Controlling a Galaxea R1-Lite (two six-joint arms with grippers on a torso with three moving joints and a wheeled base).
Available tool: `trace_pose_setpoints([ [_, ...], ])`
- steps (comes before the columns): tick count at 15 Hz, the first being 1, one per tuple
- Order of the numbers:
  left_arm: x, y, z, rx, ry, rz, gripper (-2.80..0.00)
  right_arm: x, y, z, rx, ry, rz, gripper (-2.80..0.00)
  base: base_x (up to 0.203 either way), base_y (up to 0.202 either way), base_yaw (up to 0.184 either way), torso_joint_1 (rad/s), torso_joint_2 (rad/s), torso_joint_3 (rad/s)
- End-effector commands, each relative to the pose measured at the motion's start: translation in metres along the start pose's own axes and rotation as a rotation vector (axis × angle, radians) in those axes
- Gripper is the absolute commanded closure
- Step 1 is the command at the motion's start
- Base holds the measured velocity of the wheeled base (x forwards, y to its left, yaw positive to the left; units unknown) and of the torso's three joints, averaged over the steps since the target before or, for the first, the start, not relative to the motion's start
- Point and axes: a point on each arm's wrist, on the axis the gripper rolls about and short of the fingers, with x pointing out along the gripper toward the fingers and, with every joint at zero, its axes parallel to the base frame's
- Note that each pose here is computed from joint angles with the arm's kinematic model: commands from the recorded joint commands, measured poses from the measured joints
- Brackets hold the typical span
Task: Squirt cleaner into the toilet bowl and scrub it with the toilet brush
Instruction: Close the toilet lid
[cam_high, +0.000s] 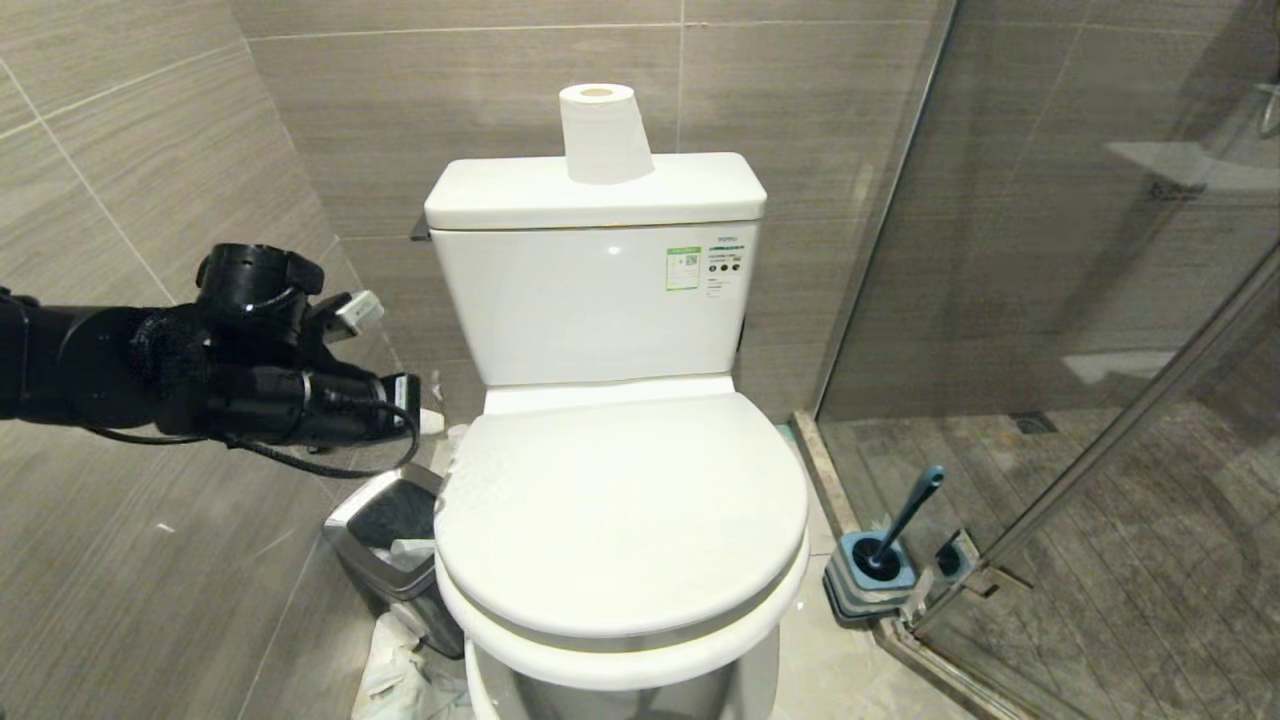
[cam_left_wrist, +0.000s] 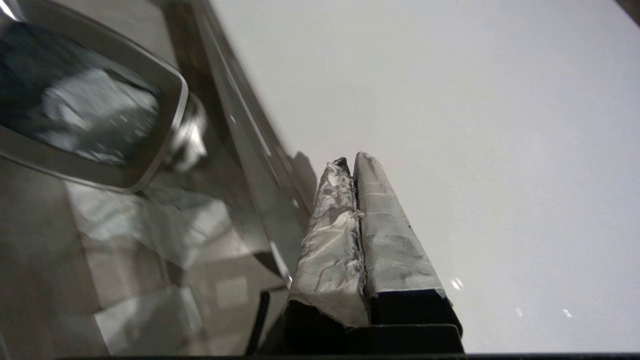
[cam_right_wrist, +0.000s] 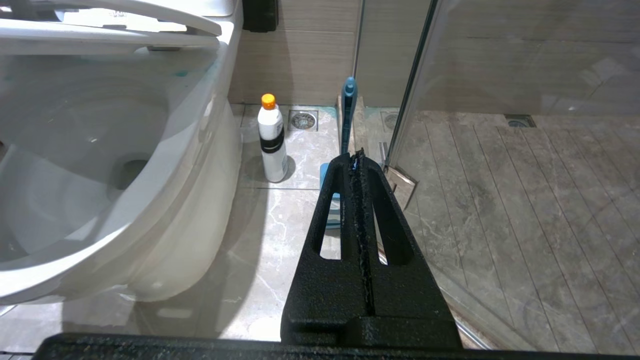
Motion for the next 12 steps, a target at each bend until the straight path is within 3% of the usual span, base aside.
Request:
trace_pose_setpoints([
  [1,-0.001,0.0,-0.01,-0.027,0.097,-0.05,0.0,0.0,0.0,0.0,0.001,0.001,0.001,0.0,0.0,0.0,0.0,0.0,0.0,0.0],
  [5,-0.003,0.002,-0.029,-0.055,0.205,-0.09,0.0,0.0,0.0,0.0,0.001,0.001,0.001,0.0,0.0,0.0,0.0,0.0,0.0,0.0],
  [8,-0.002,0.006,-0.055,-0.016,0.285,-0.13,0.0,0.0,0.0,0.0,0.0,0.001,0.001,0.0,0.0,0.0,0.0,0.0,0.0,0.0],
  [12,0.001,0.002,-0.059,-0.009,0.307,-0.151,0.0,0.0,0.0,0.0,0.0,0.001,0.001,0.0,0.0,0.0,0.0,0.0,0.0,0.0],
])
